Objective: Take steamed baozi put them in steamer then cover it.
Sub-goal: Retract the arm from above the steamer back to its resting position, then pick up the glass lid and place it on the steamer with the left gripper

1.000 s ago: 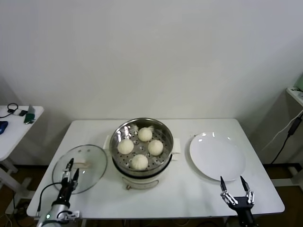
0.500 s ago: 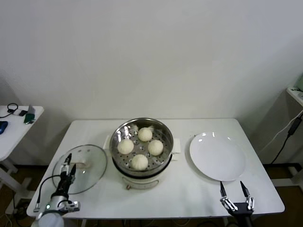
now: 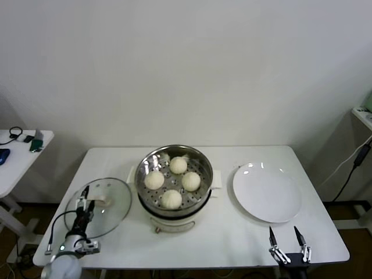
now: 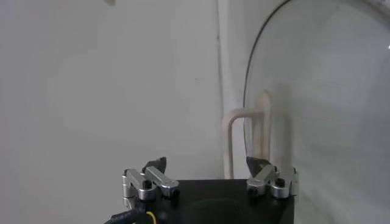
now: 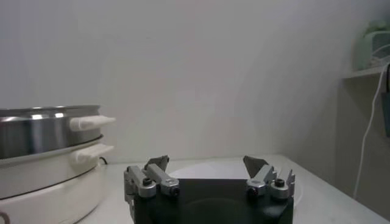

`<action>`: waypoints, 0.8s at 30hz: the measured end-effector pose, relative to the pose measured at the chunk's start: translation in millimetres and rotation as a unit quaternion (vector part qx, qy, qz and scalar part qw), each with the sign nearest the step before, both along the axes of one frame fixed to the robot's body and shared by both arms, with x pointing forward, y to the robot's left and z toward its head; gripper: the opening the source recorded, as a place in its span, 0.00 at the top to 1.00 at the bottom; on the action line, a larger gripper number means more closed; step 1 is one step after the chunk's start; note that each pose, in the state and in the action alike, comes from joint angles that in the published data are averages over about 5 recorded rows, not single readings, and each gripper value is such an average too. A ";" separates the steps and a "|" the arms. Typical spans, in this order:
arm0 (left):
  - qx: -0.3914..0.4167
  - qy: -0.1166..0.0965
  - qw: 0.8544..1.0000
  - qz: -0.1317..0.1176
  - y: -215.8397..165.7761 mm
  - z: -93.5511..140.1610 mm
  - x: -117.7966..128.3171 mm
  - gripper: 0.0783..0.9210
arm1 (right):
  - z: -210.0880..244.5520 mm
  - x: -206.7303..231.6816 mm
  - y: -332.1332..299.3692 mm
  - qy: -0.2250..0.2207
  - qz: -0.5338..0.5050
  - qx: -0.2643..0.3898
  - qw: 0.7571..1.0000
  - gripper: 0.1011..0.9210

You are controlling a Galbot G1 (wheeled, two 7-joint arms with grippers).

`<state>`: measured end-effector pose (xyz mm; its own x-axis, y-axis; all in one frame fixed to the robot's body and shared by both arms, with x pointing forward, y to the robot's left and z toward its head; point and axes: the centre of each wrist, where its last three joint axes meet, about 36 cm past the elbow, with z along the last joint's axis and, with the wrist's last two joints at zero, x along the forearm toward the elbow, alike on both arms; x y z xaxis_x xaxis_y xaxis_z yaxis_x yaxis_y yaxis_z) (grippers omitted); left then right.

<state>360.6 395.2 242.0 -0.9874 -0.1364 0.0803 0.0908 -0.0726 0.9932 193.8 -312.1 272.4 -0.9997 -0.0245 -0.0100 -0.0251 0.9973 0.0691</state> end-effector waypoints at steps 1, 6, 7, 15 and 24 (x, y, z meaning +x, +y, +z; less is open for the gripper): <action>0.000 0.000 1.000 0.001 0.1 -0.5 0.9 0.15 | -0.2 -0.1 0.7 0.000 0.000 0.000 1.000 0.12; -0.001 0.000 1.000 0.003 0.6 -1.7 4.1 0.32 | -1.9 -1.6 3.4 -0.001 0.000 0.000 1.000 0.12; -0.001 0.000 1.000 0.003 0.5 -1.6 4.7 0.35 | -2.4 -2.1 3.7 0.000 0.001 0.000 1.000 0.12; -0.005 0.000 1.000 0.002 -1.4 -3.3 8.4 0.62 | -4.6 -4.7 5.2 0.000 0.001 -0.002 1.000 0.12; -0.009 -0.001 1.000 0.005 -1.2 -4.0 9.0 0.91 | -4.8 -6.0 6.7 -0.002 -0.002 -0.002 1.000 0.12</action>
